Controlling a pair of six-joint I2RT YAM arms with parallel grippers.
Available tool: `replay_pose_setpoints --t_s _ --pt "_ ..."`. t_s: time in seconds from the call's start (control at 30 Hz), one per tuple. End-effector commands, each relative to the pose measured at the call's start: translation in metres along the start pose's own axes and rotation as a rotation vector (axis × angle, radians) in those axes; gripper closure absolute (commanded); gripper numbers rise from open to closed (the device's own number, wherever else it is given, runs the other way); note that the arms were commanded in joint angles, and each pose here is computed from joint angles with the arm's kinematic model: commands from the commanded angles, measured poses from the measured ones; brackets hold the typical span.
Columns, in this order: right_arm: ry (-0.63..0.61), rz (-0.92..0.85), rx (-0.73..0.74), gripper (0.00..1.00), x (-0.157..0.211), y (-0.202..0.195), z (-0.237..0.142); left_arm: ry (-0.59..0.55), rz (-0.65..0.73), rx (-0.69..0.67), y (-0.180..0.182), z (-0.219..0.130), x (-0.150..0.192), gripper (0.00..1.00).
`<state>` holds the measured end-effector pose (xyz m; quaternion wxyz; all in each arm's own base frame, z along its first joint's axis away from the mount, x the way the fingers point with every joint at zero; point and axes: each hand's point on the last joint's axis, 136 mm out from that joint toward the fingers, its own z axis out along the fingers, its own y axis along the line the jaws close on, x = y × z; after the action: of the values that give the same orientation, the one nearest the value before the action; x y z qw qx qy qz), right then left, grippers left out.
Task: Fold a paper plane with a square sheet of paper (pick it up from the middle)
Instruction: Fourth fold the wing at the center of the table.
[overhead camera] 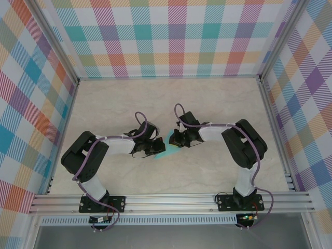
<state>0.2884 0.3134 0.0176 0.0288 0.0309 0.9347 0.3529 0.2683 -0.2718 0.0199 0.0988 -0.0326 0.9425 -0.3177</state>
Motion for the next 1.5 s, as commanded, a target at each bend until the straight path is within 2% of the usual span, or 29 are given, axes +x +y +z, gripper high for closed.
replay_pose_setpoints --t_s 0.0,0.17,0.33,0.83,1.1,1.47 --pt "0.012 0.024 0.021 0.91 0.004 -0.011 0.004 0.054 -0.006 -0.036 0.007 -0.006 0.015 1.0" --pt "-0.004 0.055 0.124 0.91 0.006 -0.032 0.002 0.007 -0.017 0.003 -0.012 -0.029 0.01 0.95" --pt "-0.001 0.075 0.156 0.91 0.007 -0.04 0.004 -0.054 -0.021 -0.031 -0.019 -0.046 0.011 0.86" --pt "0.018 0.117 0.217 0.91 0.009 -0.054 0.009 0.009 -0.042 -0.121 -0.003 -0.02 0.023 0.83" --pt "0.019 0.118 0.239 0.91 0.009 -0.058 0.009 -0.013 -0.048 -0.201 0.013 -0.021 0.02 0.84" --pt "0.022 0.126 0.27 0.92 0.01 -0.064 0.009 -0.01 -0.056 -0.232 0.023 -0.023 0.025 0.84"
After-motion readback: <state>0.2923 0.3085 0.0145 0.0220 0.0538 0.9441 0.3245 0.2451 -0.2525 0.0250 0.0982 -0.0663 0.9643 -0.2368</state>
